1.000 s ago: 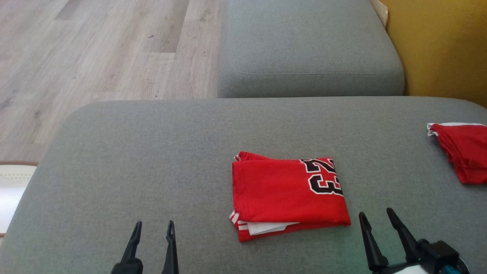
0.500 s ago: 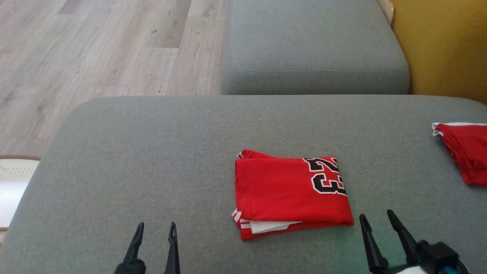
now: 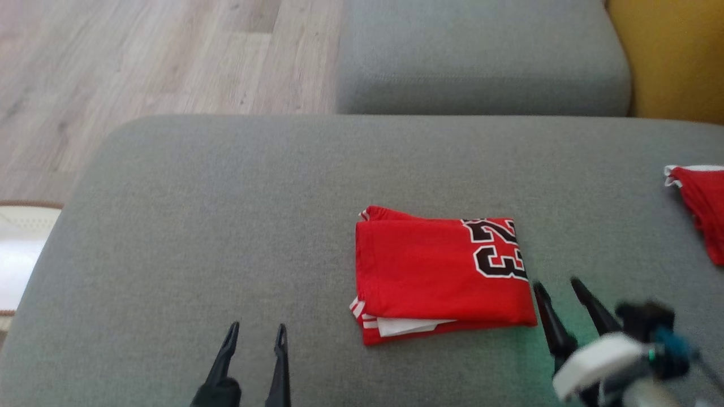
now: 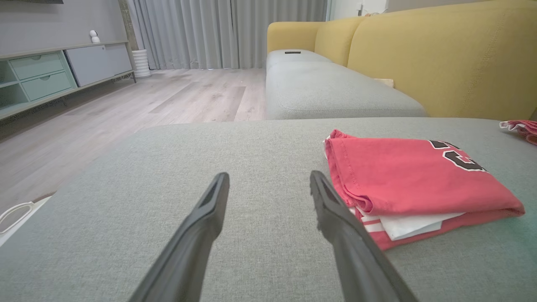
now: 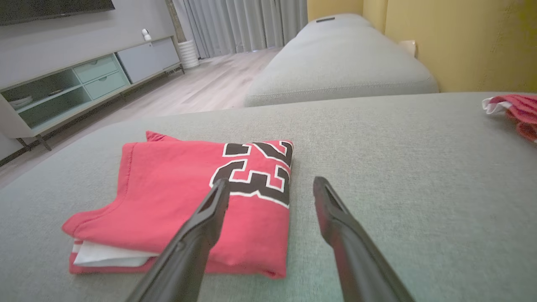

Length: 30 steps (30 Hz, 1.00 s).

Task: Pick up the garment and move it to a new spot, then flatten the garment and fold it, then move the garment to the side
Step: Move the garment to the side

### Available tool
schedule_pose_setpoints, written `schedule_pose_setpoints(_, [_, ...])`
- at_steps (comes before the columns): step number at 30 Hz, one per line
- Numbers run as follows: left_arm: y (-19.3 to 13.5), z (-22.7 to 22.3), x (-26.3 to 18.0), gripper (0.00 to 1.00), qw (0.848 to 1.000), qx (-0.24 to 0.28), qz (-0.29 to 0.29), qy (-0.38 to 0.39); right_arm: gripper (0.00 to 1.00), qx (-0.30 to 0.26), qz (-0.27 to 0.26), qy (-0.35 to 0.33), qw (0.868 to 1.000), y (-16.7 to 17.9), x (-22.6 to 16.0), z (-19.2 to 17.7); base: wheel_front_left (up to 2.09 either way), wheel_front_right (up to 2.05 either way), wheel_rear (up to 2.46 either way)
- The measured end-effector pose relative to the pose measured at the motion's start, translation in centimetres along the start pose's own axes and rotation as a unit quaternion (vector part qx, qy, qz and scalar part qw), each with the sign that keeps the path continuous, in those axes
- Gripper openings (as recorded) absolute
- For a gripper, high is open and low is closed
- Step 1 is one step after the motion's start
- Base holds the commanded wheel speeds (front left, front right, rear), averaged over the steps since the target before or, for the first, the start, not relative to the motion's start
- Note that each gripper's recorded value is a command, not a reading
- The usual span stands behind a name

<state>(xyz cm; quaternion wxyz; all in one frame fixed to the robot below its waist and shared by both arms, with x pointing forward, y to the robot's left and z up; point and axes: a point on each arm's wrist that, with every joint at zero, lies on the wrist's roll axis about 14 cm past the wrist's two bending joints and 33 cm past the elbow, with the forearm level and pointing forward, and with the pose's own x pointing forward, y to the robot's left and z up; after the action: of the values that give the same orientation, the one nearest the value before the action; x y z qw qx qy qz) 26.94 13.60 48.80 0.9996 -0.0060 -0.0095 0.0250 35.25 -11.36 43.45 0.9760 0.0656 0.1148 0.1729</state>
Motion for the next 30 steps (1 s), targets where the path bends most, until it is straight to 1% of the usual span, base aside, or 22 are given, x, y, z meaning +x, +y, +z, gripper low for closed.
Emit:
schedule_pose_setpoints(6, [-1.2, 0.2, 1.1, 1.00, 1.000, -0.002, -0.017, 0.000, 1.00, 0.027, 0.011, 0.086, 0.996, -1.4, 3.5, 0.3, 0.00, 0.00, 0.00])
schedule_pose_setpoints(9, [-1.3, 0.2, 1.5, 1.00, 1.000, -0.001, -0.015, 0.001, 1.00, 0.043, 0.010, 0.146, 0.988, -2.3, 4.2, -0.8, 0.00, 0.00, 0.00])
schedule_pose_setpoints(12, [-1.6, 0.2, 1.8, 1.00, 1.000, -0.001, -0.016, 0.002, 1.00, 0.061, 0.004, 0.203, 0.977, -3.3, 4.3, -2.4, 0.00, 0.00, 0.00])
schedule_pose_setpoints(14, [-1.8, 0.3, 2.1, 1.00, 1.000, -0.001, -0.020, 0.001, 1.00, 0.073, 0.000, 0.222, 0.972, -3.7, 4.5, -3.0, 0.00, 0.00, 0.00])
schedule_pose_setpoints(19, [-1.9, 0.5, 2.7, 1.00, 1.000, 0.002, -0.017, -0.001, 1.00, 0.089, 0.011, 0.242, 0.966, -3.3, 5.6, -3.5, 0.00, 0.00, 0.00])
schedule_pose_setpoints(25, [-2.2, 0.2, 3.1, 1.00, 1.000, 0.009, -0.018, 0.003, 1.00, 0.098, 0.018, 0.276, 0.956, -2.8, 6.0, -5.3, 0.00, 0.00, 0.00])
schedule_pose_setpoints(26, [-2.2, 0.2, 3.1, 1.00, 1.000, 0.010, -0.018, 0.004, 0.91, 0.099, 0.020, 0.279, 0.955, -2.7, 6.1, -5.4, 0.00, 0.00, 0.00])
schedule_pose_setpoints(28, [-2.2, 0.0, 3.2, 1.00, 1.000, 0.011, -0.016, 0.007, 0.48, 0.099, 0.025, 0.284, 0.954, -2.4, 6.4, -5.5, 0.00, 0.00, 0.00])
schedule_pose_setpoints(29, [-2.2, 0.0, 3.3, 1.00, 1.000, 0.012, -0.015, 0.006, 0.08, 0.097, 0.028, 0.287, 0.953, -2.2, 6.5, -5.6, 0.00, 0.00, 0.00])
schedule_pose_setpoints(30, [-2.2, 0.1, 3.4, 1.00, 1.000, 0.013, -0.016, 0.005, 0.00, 0.096, 0.030, 0.289, 0.952, -2.1, 6.5, -5.8, 0.00, 0.00, 0.00])
